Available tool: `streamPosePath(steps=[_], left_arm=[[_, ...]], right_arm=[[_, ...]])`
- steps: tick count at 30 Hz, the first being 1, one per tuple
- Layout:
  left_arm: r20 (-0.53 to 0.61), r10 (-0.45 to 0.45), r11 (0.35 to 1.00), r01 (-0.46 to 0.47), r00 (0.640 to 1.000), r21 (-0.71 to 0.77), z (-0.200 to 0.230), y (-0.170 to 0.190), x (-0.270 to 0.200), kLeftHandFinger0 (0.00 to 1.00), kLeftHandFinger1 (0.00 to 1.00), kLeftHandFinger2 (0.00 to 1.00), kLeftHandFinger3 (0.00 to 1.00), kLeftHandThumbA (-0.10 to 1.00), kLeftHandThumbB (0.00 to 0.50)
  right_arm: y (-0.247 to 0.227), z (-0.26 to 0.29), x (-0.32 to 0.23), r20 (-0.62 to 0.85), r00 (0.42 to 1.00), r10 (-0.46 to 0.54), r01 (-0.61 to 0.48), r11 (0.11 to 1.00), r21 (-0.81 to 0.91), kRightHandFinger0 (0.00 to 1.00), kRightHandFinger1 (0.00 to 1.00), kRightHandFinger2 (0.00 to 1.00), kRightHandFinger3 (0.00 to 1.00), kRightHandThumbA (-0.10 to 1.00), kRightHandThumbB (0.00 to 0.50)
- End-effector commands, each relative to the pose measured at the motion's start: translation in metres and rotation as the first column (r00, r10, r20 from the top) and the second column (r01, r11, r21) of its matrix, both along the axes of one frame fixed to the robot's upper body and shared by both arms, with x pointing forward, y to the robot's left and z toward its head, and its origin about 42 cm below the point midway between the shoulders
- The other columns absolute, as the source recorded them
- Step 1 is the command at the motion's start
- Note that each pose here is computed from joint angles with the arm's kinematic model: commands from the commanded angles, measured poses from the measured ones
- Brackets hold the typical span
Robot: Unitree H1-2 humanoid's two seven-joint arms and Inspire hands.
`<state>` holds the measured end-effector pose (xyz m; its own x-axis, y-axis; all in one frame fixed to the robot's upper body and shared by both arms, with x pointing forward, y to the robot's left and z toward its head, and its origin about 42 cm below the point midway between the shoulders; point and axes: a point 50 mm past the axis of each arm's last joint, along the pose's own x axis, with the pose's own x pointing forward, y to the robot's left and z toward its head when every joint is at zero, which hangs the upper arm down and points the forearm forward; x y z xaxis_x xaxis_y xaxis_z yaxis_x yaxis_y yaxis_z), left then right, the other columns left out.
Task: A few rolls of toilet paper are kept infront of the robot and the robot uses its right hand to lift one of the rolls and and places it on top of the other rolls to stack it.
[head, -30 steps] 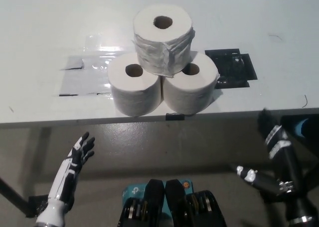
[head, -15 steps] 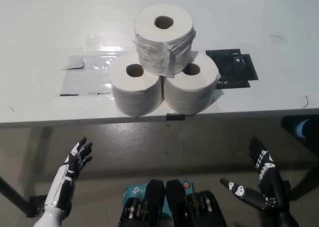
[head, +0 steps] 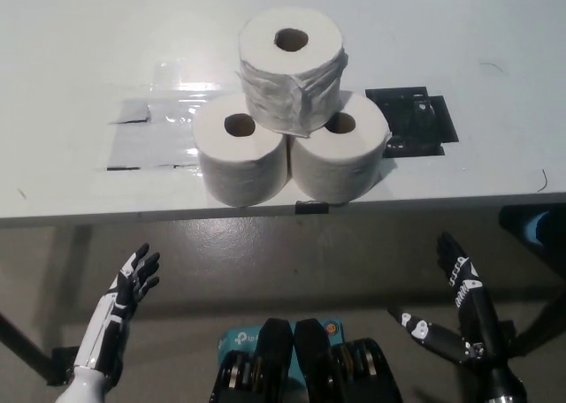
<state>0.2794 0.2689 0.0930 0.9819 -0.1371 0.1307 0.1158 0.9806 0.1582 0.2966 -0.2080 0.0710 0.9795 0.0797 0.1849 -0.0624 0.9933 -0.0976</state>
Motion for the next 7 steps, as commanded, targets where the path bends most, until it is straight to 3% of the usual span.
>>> streamPosePath(steps=[1,7], left_arm=[[0.056,-0.005,1.0,0.004,0.998,0.011,0.0103,0.0045,-0.0004,1.0,1.0,1.0,1.0,1.0,0.212],[0.05,0.003,1.0,-0.003,0.999,0.0,0.0077,0.005,-0.0024,1.0,1.0,1.0,1.0,1.0,0.211]], right_arm=[[0.0,0.0108,0.0039,0.095,0.995,0.008,-0.007,1.0,-0.011,1.0,1.0,1.0,1.0,0.85,0.042],[0.0026,0.0131,0.0059,0.096,0.995,0.025,-0.022,0.999,-0.032,1.0,1.0,1.0,1.0,0.86,0.056]])
